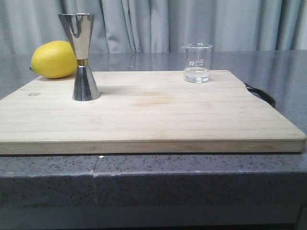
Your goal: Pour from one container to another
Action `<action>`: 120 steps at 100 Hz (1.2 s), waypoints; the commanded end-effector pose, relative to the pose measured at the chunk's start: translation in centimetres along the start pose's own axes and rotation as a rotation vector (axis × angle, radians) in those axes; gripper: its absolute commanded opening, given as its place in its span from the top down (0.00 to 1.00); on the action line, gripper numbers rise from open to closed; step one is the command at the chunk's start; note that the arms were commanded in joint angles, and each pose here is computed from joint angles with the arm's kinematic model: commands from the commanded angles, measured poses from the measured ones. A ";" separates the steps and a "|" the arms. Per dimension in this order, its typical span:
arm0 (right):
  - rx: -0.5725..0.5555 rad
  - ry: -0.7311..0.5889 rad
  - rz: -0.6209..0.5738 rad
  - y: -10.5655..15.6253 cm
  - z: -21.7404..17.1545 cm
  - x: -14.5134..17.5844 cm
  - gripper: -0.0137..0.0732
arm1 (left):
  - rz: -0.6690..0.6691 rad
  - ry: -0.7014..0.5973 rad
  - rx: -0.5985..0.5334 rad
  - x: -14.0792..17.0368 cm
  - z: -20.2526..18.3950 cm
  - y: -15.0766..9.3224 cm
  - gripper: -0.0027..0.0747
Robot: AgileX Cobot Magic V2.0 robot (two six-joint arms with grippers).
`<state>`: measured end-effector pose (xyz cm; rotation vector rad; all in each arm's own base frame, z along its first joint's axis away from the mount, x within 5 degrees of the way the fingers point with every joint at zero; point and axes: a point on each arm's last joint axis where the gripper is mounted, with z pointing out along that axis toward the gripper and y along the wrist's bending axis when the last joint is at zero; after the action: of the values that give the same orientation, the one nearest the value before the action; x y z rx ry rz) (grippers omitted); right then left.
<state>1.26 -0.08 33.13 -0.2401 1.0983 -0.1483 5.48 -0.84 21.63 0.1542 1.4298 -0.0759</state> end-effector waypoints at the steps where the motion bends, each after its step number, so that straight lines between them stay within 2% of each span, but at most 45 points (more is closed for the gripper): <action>1: -0.013 -0.063 -0.007 -0.1 -0.2 -1.1 0.92 | -0.013 -0.056 -0.009 0.5 -0.2 0.0 0.99; 103: -0.007 -0.054 -0.008 -0.1 -0.2 -1.1 0.92 | -0.013 -0.056 -0.009 0.5 -0.2 0.0 0.99; 111: 0.005 -0.024 0.086 -0.3 -0.2 -0.8 0.92 | -0.013 -0.056 -0.009 0.5 -0.2 0.0 0.99; 117: 0.018 0.067 0.217 -0.3 -0.2 0.1 0.92 | -0.013 -0.056 -0.009 0.5 -0.2 0.0 0.99; 120: 0.010 0.125 0.221 -0.2 -0.3 0.6 0.92 | -0.013 -0.056 -0.009 0.5 -0.2 0.0 0.99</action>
<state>1.54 -0.39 32.56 -0.1385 1.1831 -0.0438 5.49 -0.85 21.60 0.1547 1.4337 -0.0759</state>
